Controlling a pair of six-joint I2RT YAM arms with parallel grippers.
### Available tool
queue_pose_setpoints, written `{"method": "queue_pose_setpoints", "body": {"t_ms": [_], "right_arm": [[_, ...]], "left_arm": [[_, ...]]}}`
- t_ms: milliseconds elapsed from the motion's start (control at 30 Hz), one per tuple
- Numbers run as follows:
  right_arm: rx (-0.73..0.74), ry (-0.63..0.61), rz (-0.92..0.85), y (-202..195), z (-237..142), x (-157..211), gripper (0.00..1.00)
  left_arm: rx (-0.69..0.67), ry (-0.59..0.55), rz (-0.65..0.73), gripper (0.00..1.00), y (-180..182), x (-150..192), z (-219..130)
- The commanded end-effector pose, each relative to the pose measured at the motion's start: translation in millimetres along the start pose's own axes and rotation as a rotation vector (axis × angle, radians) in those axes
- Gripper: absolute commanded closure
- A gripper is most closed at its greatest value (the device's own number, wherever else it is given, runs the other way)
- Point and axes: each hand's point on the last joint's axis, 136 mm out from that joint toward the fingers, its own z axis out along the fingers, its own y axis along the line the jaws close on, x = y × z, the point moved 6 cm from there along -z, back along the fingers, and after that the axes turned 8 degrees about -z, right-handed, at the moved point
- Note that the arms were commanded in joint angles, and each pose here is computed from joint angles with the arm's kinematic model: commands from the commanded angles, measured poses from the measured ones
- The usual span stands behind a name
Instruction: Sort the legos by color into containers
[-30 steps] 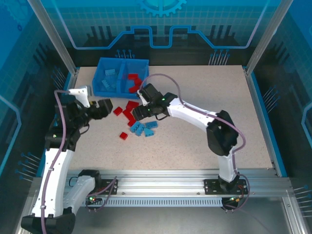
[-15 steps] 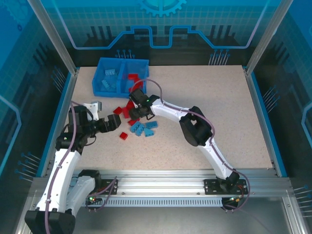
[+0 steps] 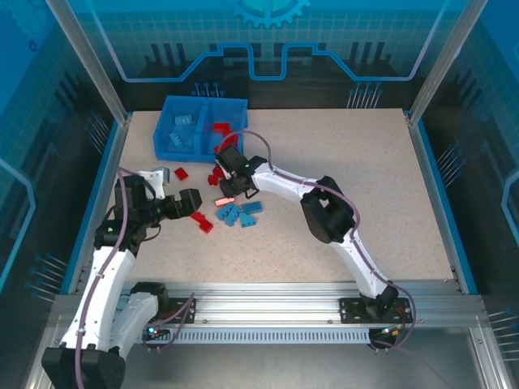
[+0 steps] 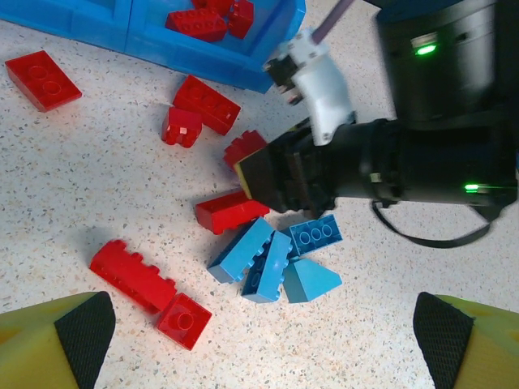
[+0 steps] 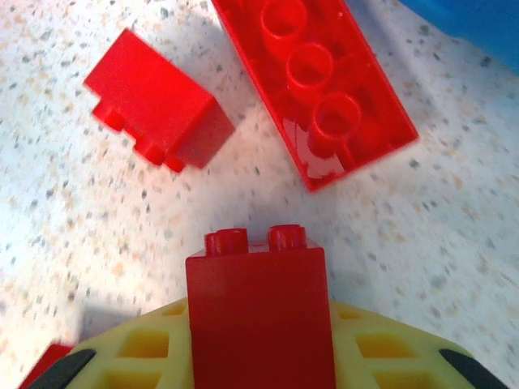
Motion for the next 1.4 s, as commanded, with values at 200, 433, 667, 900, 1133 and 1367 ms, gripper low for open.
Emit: {"method": "queue_pose_setpoints", "body": {"t_ms": [200,433,667,900,1133,1367], "right_arm": [[0.097,-0.37,-0.075,-1.5,-121.3,-84.1,0.7],[0.236,-0.413,-0.077,-24.0,-83.7,-123.8,0.69],[0.242,-0.47,-0.077,-45.5,-33.9,-142.4,0.68],[0.212,-0.576,-0.157,-37.9,-13.8,-154.9,0.57],[0.194,-0.631,-0.152,-35.0,-51.3,-169.1,0.42],[0.078,-0.548,-0.151,-23.0,-138.9,-158.6,0.4]], "left_arm": [[-0.053,-0.048,0.022,0.01,3.6,-5.3,-4.3],[-0.123,-0.047,0.002,0.01,12.6,-3.7,-4.6],[-0.123,-0.051,-0.004,0.01,12.8,-4.4,-5.0],[-0.128,-0.05,-0.004,0.01,13.6,-4.2,-5.1],[-0.152,-0.048,-0.005,0.01,16.8,-4.6,-4.1],[-0.372,-0.114,-0.258,0.01,48.5,-8.9,5.1]]}}
